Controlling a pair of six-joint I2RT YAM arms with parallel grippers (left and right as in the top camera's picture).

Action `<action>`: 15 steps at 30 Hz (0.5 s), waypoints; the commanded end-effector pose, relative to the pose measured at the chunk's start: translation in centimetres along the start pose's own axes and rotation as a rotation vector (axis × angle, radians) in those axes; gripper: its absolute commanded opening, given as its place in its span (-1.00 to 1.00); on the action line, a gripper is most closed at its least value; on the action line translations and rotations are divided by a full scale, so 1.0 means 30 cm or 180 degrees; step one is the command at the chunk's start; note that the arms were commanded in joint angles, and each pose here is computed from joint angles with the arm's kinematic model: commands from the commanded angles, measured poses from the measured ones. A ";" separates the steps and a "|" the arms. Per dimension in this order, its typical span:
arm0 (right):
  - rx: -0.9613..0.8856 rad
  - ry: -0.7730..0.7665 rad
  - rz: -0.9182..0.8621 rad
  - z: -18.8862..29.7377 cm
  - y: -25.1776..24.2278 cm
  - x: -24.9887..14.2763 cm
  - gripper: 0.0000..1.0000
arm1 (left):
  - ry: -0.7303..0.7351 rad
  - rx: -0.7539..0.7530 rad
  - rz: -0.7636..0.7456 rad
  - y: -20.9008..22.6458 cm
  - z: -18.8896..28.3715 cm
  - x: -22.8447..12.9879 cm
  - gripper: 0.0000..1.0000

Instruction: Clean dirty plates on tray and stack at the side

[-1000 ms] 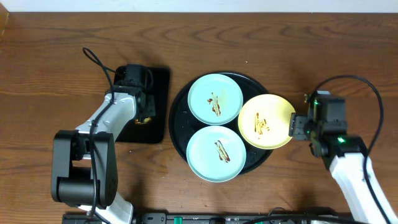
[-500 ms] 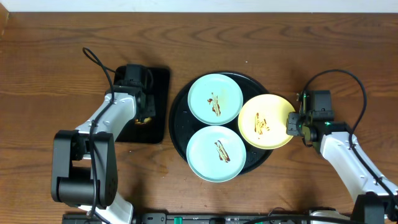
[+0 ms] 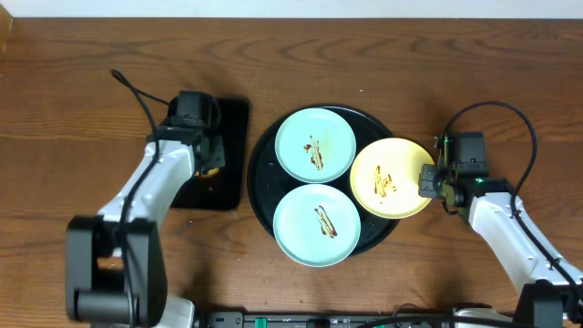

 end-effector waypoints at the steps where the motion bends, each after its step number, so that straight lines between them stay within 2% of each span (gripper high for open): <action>1: 0.0042 -0.0058 0.0014 0.007 0.006 0.023 -0.98 | -0.0234 -0.0080 0.0083 -0.002 0.085 0.035 -0.85; 15: 0.0113 -0.0079 0.0013 0.007 0.014 0.026 -0.98 | -0.0428 -0.0191 0.0114 -0.007 0.135 0.059 -0.85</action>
Point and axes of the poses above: each gripper's point midway between its finger pads, its own z axis back along the fingers, its own y axis along the line the jaws close on, x = y × z, the point moved 7 cm from there along z, back along the fingers, and after that the axes turned 15 degrees about z, right-handed, at the moved point
